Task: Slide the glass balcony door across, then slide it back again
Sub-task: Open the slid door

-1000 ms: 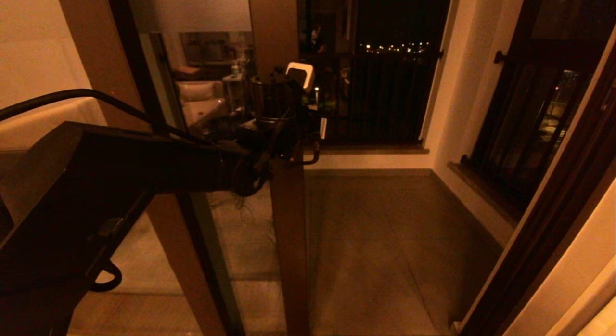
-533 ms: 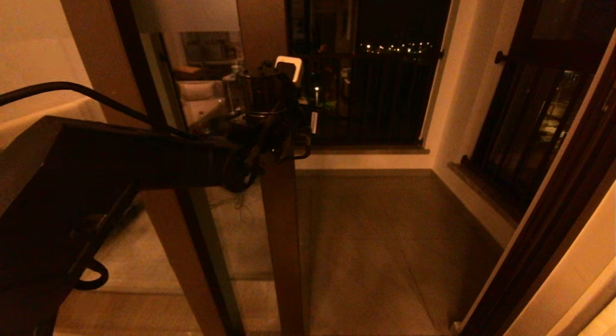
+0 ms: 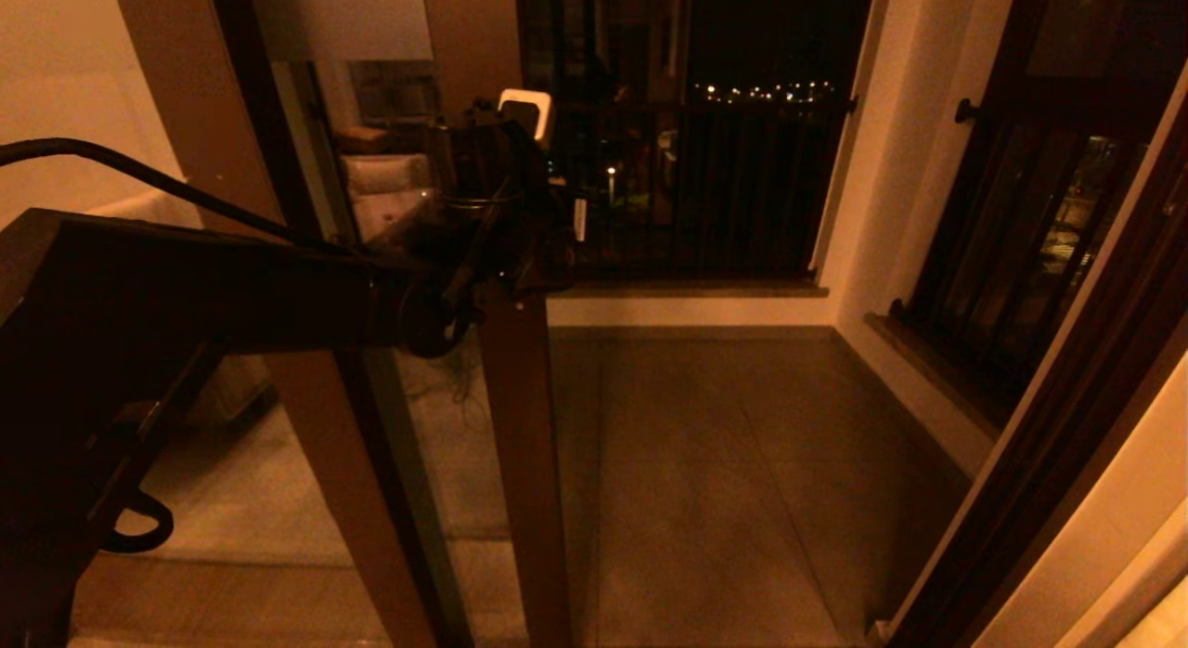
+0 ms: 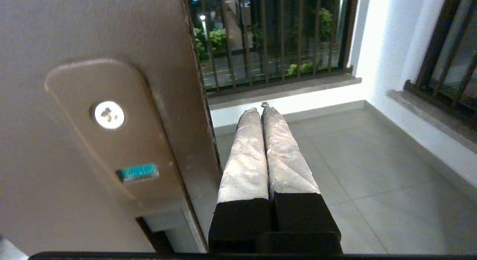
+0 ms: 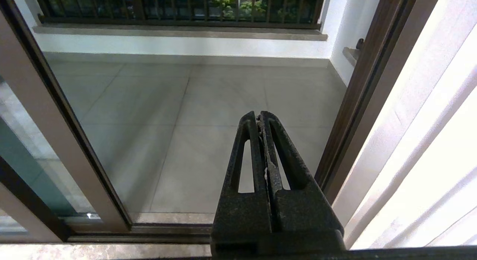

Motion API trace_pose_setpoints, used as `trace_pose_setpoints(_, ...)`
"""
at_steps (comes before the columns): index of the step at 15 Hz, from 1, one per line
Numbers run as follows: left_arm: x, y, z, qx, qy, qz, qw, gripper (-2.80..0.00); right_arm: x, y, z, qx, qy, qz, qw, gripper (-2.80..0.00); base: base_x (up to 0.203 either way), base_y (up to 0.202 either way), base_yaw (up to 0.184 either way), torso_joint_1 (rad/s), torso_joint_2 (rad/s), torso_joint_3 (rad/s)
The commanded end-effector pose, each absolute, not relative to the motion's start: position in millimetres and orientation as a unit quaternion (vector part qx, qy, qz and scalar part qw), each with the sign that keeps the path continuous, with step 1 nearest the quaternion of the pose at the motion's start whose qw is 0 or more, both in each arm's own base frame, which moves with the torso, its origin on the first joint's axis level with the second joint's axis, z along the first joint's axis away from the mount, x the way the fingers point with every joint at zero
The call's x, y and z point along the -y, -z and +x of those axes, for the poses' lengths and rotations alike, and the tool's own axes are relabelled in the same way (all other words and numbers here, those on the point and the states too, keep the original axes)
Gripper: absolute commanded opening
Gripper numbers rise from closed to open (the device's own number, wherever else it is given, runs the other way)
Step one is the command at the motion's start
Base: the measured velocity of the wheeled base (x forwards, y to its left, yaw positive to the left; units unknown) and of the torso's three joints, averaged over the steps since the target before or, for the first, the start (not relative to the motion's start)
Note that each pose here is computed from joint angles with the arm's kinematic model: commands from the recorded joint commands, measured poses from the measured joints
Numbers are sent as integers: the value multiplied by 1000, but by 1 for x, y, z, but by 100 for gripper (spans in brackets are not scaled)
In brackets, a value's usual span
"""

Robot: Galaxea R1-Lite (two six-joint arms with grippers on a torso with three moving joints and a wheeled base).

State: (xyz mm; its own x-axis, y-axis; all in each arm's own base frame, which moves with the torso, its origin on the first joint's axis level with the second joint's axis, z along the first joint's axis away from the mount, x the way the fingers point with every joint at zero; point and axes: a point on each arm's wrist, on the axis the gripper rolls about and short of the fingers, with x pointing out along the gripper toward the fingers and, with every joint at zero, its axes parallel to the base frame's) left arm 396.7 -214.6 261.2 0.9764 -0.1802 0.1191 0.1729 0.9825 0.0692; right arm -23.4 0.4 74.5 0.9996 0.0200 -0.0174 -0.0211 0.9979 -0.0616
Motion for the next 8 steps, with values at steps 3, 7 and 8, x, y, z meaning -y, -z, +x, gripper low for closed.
trace_pose_setpoints(3,204,-263,401,63,67,29,995,-280,0,-75,-23,-9,-10,-31,999,-280,0,0,0,0,0,0)
trace_pose_setpoints(7,188,-267,403,66,49,39,996,-280,0,-75,-23,-9,-10,-31,999,-280,0,0,0,0,0,0)
trace_pose_setpoints(8,185,-269,403,67,46,41,996,-280,0,-75,-23,-9,-10,-31,999,-280,0,0,0,0,0,0)
